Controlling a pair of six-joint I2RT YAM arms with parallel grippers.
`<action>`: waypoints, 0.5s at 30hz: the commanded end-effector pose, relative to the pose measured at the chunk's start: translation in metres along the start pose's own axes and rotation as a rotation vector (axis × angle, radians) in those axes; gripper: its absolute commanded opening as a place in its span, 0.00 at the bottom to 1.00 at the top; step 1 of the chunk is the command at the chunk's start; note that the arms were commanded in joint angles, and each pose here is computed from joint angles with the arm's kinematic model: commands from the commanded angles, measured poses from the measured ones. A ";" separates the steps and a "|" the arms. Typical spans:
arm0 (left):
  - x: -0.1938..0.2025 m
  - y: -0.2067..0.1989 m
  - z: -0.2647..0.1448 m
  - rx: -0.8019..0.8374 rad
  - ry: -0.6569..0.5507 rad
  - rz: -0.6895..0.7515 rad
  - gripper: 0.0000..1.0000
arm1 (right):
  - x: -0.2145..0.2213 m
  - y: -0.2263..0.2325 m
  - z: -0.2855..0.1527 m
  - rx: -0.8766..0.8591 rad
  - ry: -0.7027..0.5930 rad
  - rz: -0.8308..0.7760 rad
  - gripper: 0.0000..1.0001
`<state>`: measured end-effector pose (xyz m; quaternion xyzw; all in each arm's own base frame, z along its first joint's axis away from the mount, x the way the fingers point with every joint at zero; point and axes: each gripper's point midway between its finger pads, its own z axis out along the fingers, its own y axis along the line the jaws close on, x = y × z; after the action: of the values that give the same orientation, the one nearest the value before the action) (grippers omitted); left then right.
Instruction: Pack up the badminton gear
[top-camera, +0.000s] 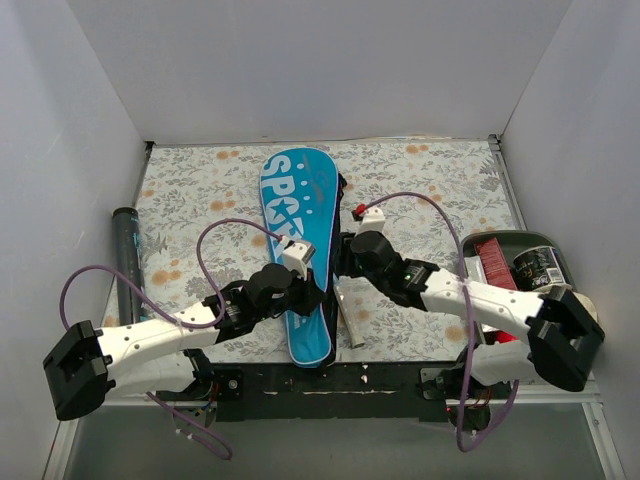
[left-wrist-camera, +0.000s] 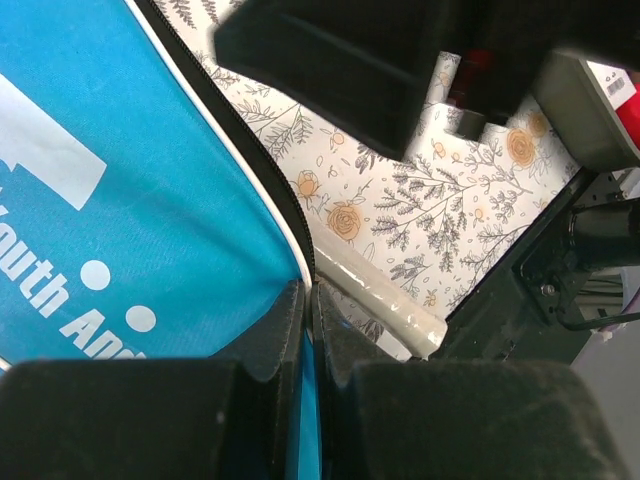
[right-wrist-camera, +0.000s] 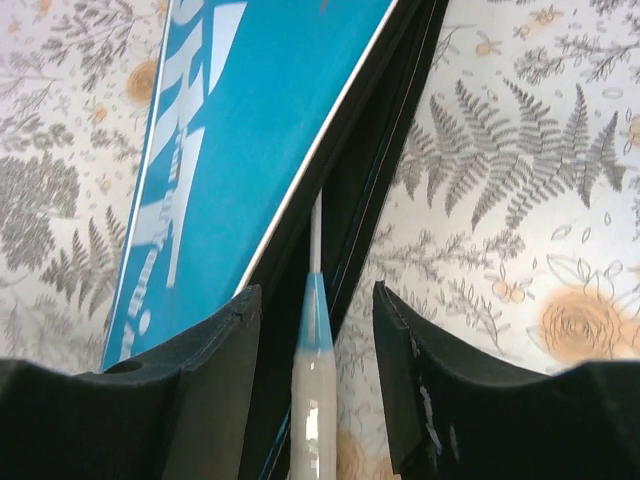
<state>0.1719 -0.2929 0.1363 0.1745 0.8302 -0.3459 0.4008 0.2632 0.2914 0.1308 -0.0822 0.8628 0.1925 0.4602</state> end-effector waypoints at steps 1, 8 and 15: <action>-0.016 -0.013 0.001 0.047 -0.062 -0.003 0.00 | 0.037 -0.002 -0.039 -0.050 0.118 -0.015 0.56; -0.020 -0.009 0.002 0.020 -0.076 0.007 0.00 | 0.091 0.002 -0.082 -0.085 0.256 -0.046 0.56; -0.020 -0.008 0.001 0.018 -0.078 -0.003 0.00 | 0.133 0.004 -0.095 -0.094 0.334 -0.014 0.56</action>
<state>0.1729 -0.2927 0.1334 0.1737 0.8325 -0.3396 0.4017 0.1298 0.2640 0.0793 -0.1616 0.9075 0.2105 0.3255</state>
